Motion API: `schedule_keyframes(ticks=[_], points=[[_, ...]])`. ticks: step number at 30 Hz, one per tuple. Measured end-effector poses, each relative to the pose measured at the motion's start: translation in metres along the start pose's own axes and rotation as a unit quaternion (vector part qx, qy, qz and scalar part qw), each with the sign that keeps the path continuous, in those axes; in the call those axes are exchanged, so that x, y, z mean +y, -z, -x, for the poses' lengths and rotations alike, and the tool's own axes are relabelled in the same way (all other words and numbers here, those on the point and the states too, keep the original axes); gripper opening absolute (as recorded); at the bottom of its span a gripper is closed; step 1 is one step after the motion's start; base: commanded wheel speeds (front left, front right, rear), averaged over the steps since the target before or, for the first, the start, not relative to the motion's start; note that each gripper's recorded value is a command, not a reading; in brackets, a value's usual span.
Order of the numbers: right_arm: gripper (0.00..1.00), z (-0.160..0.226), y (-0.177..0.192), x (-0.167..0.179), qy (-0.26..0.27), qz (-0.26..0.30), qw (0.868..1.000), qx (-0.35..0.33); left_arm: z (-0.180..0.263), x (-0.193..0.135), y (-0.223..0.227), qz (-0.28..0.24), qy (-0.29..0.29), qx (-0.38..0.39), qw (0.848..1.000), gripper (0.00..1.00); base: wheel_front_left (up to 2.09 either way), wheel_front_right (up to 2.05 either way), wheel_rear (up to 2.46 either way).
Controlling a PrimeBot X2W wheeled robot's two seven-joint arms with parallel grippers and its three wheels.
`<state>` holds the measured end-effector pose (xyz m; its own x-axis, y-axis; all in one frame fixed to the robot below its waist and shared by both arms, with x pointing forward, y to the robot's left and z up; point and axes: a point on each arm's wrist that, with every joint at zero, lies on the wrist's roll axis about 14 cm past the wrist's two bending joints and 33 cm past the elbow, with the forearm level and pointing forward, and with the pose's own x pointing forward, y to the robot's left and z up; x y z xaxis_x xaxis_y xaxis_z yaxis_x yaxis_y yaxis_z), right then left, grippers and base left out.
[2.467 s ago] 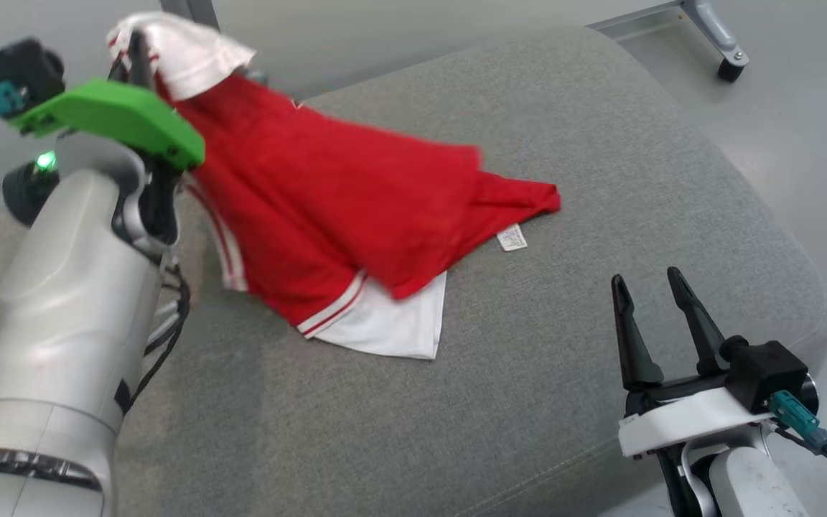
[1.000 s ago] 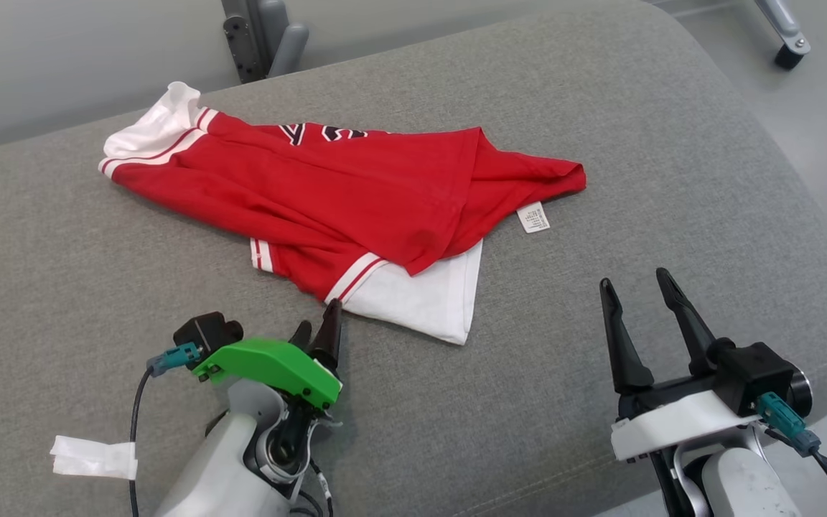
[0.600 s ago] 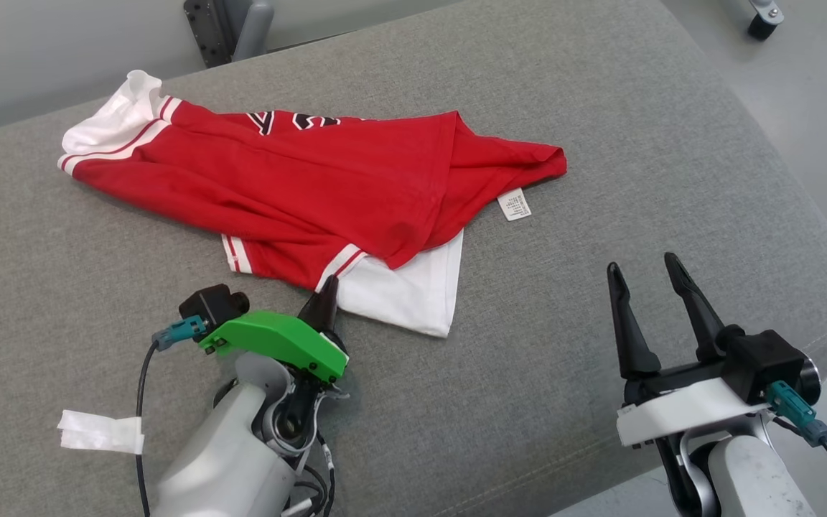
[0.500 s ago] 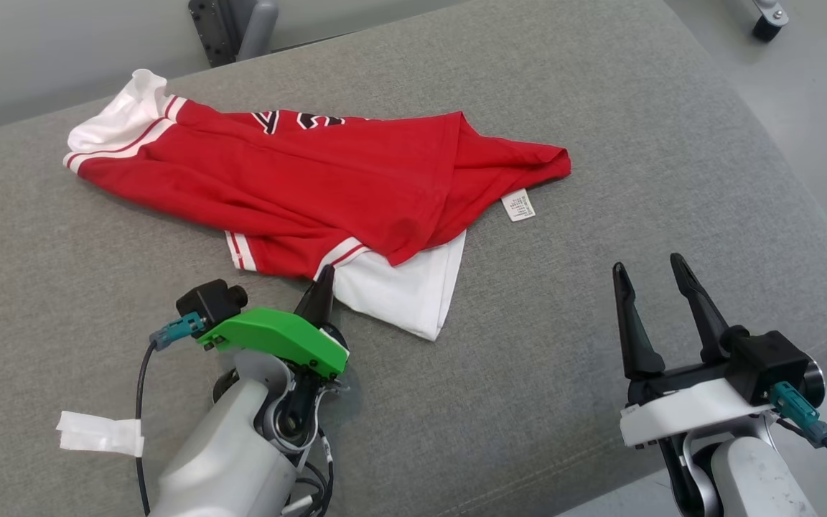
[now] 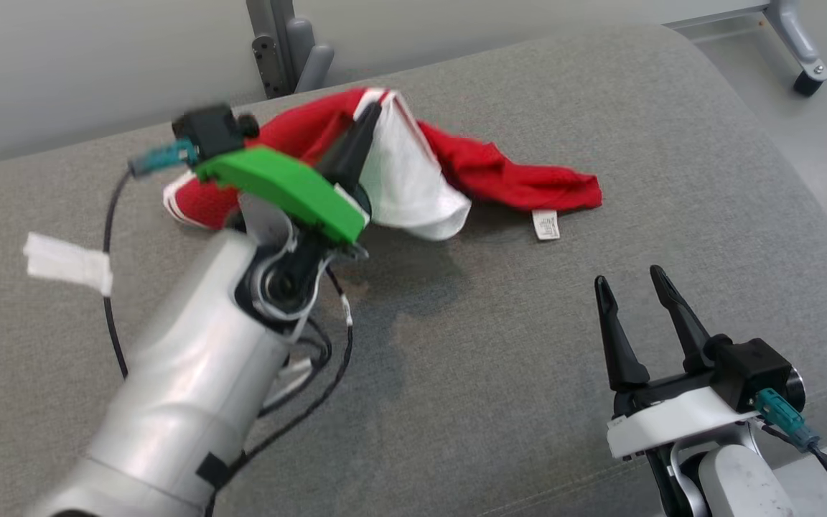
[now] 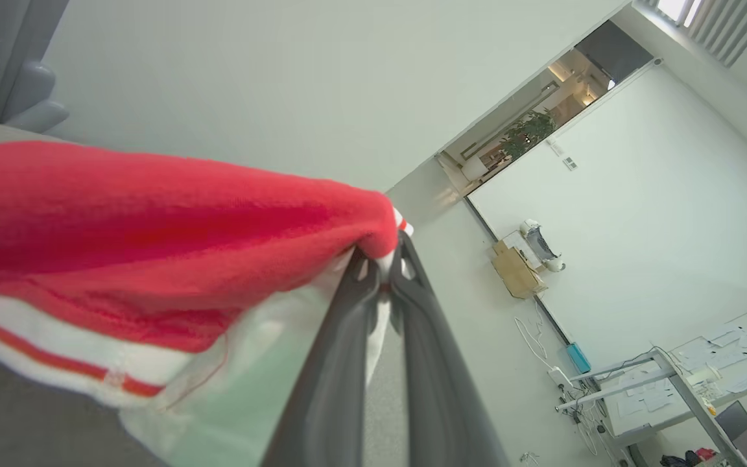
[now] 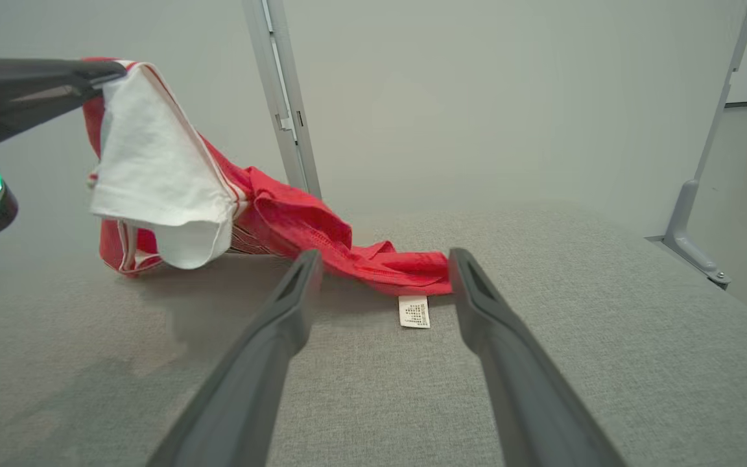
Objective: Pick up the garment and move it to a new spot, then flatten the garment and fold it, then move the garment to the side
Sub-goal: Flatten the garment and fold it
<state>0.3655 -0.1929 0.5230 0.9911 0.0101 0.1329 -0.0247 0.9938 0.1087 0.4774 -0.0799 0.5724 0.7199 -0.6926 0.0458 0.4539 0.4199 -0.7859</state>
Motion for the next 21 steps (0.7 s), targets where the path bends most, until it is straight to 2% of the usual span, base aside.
schedule_keyframes(ticks=[4,5,11,18,21], points=[[1.0,0.005,-0.005,-0.007,0.011,-0.002,1.0,-0.006,-0.026,-0.052,-0.037,-0.05,0.042,0.006,0.998,0.0,0.0,0.0,0.0],[1.0,0.009,-0.006,-0.011,0.019,-0.005,1.0,-0.006,-0.039,-0.074,-0.054,-0.072,0.056,0.003,0.996,0.0,0.0,0.0,0.0],[1.0,0.021,-0.007,-0.023,0.042,-0.012,0.999,-0.005,-0.07,-0.116,-0.087,-0.125,0.078,-0.012,0.989,0.0,0.0,0.0,0.0],[1.0,0.037,-0.011,-0.033,0.063,-0.011,0.998,-0.008,-0.092,-0.131,-0.093,-0.126,0.078,-0.017,0.989,0.0,0.0,0.0,0.0],[1.0,0.044,-0.017,-0.043,0.081,-0.007,0.997,-0.015,-0.099,-0.167,-0.099,-0.121,0.116,-0.026,0.985,0.0,0.0,0.0,0.0]])
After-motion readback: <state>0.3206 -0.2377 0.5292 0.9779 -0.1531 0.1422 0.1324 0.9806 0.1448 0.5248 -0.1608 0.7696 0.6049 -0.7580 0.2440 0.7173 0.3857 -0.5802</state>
